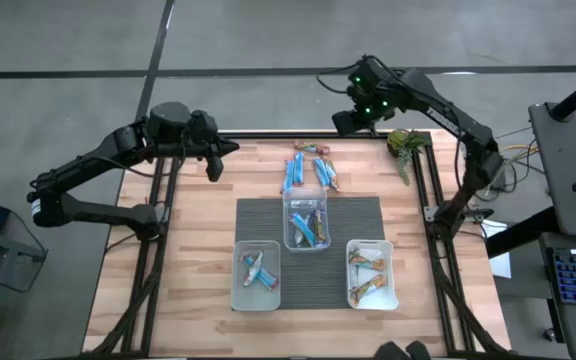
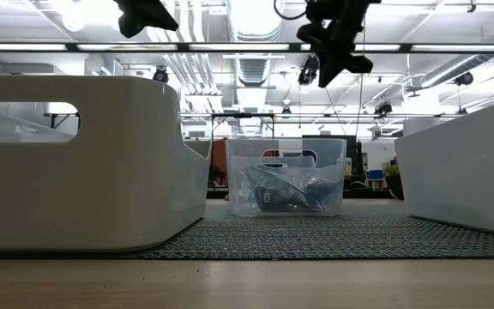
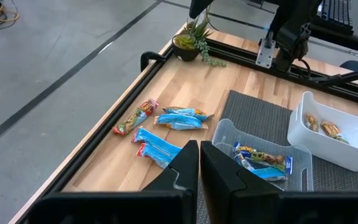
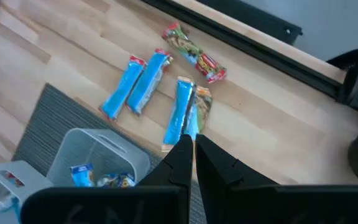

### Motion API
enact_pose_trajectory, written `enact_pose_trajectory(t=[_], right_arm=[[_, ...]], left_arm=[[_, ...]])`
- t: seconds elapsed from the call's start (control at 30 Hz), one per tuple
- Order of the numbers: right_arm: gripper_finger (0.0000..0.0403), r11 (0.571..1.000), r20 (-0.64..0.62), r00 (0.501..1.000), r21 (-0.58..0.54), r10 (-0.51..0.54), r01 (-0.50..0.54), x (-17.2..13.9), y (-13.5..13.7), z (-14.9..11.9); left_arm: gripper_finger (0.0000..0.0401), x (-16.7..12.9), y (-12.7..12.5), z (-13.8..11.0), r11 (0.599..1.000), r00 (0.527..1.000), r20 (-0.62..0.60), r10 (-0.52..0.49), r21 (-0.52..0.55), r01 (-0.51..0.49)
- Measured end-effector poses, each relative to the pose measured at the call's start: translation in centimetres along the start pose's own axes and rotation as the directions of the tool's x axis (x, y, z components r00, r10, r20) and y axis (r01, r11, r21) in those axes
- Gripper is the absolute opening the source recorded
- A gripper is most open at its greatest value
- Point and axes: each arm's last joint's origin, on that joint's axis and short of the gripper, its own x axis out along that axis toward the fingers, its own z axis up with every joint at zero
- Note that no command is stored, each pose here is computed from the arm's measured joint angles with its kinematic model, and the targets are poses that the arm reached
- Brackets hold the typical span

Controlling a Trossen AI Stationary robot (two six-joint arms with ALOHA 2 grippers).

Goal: Pick and place Granola Bars by type
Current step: Put the orange granola bar into the white bin

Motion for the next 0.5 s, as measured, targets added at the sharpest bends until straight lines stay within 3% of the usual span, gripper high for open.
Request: enact_pose_trajectory(t=[0.27,0.5], right_arm=[[0.0013,0.999,-0.074,0.997,-0.015,-0.036,0.035,2.3,0.5,1.9],[0.0013,0.997,-0.168,0.983,-0.048,-0.073,0.066,5.7,0.8,1.6]], left_arm=[[0.0000,0.0,0.0,0.0,1.000,1.000,0.000,0.000,-0.010,0.000],[0.0000,0.0,0.0,0.0,1.000,1.000,0.000,0.000,-0.013,0.000]])
